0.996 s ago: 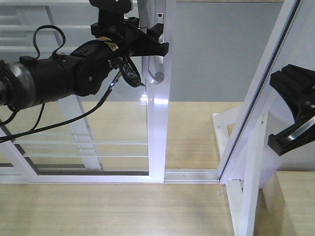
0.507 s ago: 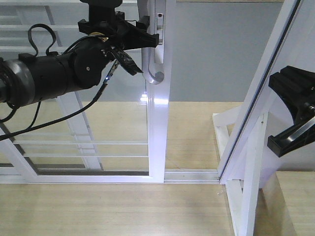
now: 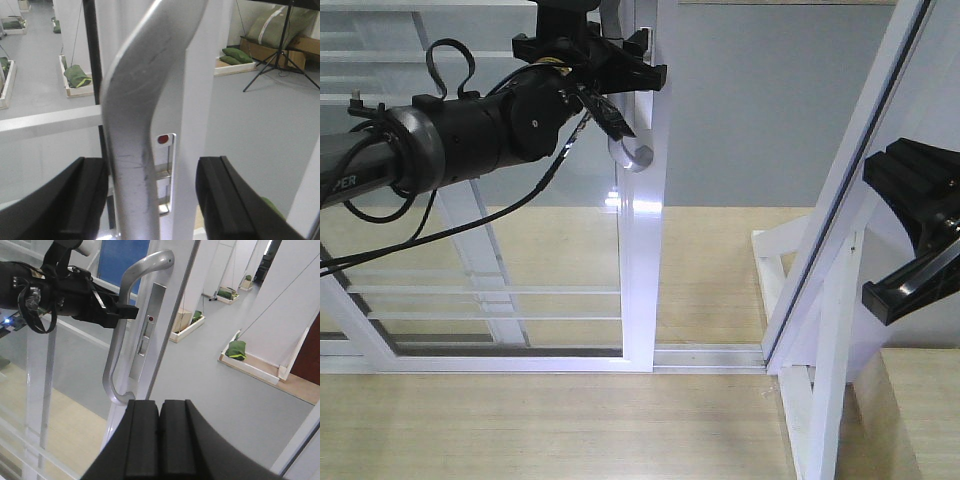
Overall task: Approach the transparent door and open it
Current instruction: 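Slide the door farther open with the left gripper on the handle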
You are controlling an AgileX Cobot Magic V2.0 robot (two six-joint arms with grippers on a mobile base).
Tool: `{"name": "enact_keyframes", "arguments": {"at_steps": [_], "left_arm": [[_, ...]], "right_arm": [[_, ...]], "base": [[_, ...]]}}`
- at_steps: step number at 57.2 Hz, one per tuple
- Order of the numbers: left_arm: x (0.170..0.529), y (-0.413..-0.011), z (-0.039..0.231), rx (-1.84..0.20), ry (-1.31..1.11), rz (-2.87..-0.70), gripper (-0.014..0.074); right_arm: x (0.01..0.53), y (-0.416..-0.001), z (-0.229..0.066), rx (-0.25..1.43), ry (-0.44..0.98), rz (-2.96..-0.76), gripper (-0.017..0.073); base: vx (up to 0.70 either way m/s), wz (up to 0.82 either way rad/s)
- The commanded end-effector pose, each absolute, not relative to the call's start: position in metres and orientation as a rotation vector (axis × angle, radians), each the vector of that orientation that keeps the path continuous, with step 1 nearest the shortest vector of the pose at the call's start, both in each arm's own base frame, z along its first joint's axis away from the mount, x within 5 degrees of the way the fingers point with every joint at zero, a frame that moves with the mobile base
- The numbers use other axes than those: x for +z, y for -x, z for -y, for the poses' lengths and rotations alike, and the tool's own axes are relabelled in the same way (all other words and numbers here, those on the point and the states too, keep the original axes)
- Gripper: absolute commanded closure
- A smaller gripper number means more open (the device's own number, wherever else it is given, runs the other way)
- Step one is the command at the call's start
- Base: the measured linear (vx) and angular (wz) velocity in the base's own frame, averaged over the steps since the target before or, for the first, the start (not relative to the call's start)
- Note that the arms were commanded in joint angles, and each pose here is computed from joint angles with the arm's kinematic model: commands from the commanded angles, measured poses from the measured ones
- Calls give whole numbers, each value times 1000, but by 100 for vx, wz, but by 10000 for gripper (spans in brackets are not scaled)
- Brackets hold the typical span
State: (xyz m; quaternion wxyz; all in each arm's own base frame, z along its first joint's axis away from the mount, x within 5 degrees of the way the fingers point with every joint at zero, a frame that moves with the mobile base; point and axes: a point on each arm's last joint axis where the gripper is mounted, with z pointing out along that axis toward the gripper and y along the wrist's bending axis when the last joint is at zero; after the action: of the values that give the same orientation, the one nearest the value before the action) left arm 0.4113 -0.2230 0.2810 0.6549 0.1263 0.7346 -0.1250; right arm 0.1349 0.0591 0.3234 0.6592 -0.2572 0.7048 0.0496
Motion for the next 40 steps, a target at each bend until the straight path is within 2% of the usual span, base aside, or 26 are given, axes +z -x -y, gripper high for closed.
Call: {"name": "enact_keyframes", "arguments": {"at_steps": [1, 9, 14, 31, 40], "left_arm": [[323, -413, 211, -272, -194, -1510, 92], [322, -419, 207, -268, -194, -1526, 122], [322, -419, 206, -265, -192, -1526, 185], [322, -424, 194, -207, -213, -1528, 603], [320, -429, 185, -198, -206, -1553, 599]], "right_arm": [[338, -136, -56, 61, 563, -1522, 561], [338, -136, -56, 51, 572, -1518, 561], [338, -136, -56, 42, 581, -1515, 561], [338, -136, -56, 41, 579, -1514, 561], [338, -136, -56, 41, 579, -1514, 561]], "base": [[0, 0], [0, 0], [0, 0], [0, 0], [0, 0]]}}
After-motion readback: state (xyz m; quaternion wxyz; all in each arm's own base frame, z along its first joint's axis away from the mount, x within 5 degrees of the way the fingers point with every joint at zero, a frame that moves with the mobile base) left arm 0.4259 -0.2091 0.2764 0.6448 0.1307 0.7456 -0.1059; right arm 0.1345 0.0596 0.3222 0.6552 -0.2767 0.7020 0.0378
